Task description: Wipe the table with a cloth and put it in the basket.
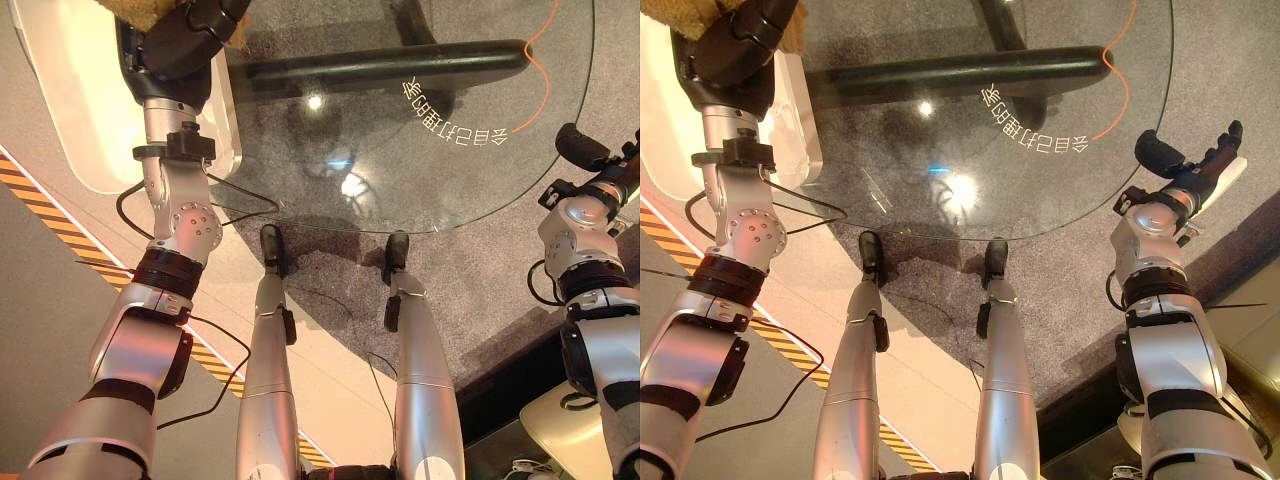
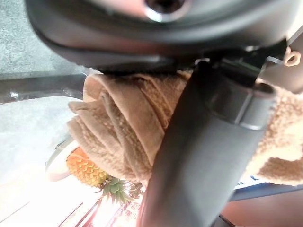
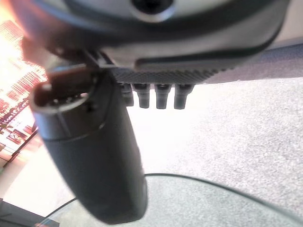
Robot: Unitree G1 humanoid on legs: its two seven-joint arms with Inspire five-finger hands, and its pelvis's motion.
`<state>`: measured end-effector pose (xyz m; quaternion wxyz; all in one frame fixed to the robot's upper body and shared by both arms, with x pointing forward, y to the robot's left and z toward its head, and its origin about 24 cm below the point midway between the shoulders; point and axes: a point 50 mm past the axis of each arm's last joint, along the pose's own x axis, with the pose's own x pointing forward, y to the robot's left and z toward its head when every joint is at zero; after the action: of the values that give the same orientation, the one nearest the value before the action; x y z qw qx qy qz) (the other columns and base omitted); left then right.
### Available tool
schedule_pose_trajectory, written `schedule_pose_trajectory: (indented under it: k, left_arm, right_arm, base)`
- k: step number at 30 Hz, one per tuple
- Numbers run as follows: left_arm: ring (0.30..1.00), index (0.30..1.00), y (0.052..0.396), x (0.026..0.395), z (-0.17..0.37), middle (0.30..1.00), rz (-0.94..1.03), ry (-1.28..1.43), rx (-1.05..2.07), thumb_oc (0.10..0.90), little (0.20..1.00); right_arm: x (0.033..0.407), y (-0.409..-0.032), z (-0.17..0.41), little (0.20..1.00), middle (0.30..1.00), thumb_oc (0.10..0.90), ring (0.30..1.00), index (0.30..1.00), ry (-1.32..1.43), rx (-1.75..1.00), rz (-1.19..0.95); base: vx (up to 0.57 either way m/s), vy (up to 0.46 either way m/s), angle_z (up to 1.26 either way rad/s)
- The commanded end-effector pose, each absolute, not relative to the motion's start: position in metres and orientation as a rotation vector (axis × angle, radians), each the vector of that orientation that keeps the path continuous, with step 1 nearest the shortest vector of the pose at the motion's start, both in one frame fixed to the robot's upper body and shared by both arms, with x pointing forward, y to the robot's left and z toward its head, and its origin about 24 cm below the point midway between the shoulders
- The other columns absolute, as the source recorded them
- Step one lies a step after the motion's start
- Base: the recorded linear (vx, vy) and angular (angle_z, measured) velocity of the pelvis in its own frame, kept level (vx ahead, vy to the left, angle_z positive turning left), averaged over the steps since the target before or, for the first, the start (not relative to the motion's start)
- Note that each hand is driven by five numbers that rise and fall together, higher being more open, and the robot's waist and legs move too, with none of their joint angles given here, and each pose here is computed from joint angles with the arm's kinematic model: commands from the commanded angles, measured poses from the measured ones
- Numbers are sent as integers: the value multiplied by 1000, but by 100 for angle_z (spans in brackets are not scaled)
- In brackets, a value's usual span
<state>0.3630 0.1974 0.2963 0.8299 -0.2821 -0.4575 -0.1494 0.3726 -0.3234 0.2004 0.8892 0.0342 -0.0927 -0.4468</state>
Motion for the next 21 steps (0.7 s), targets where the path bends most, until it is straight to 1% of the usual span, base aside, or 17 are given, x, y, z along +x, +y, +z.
schedule_pose_trajectory:
  k: [1, 11, 16, 21]
  left_arm:
    - [300, 300, 213, 324, 369, 300, -351, -1373, -546, 100, 200]
    - [300, 300, 231, 325, 369, 300, -213, -1361, -558, 100, 200]
    - [300, 300, 248, 327, 363, 300, -82, -1344, -573, 100, 200]
    - [300, 300, 260, 328, 358, 300, -14, -1330, -591, 100, 200]
  right_arm:
    - [351, -362, 210, 900, 900, 800, 900, 900, -245, 79, -1047]
    - [341, -378, 187, 900, 900, 800, 900, 900, -142, 93, -1088]
    - [338, -380, 171, 900, 900, 800, 900, 900, -70, 91, -1081]
    - [336, -383, 160, 900, 900, 800, 900, 900, -18, 99, -1075]
  base:
    - [0, 0, 0]
    - [0, 0, 0]
    - [0, 0, 0]
    - [0, 0, 0]
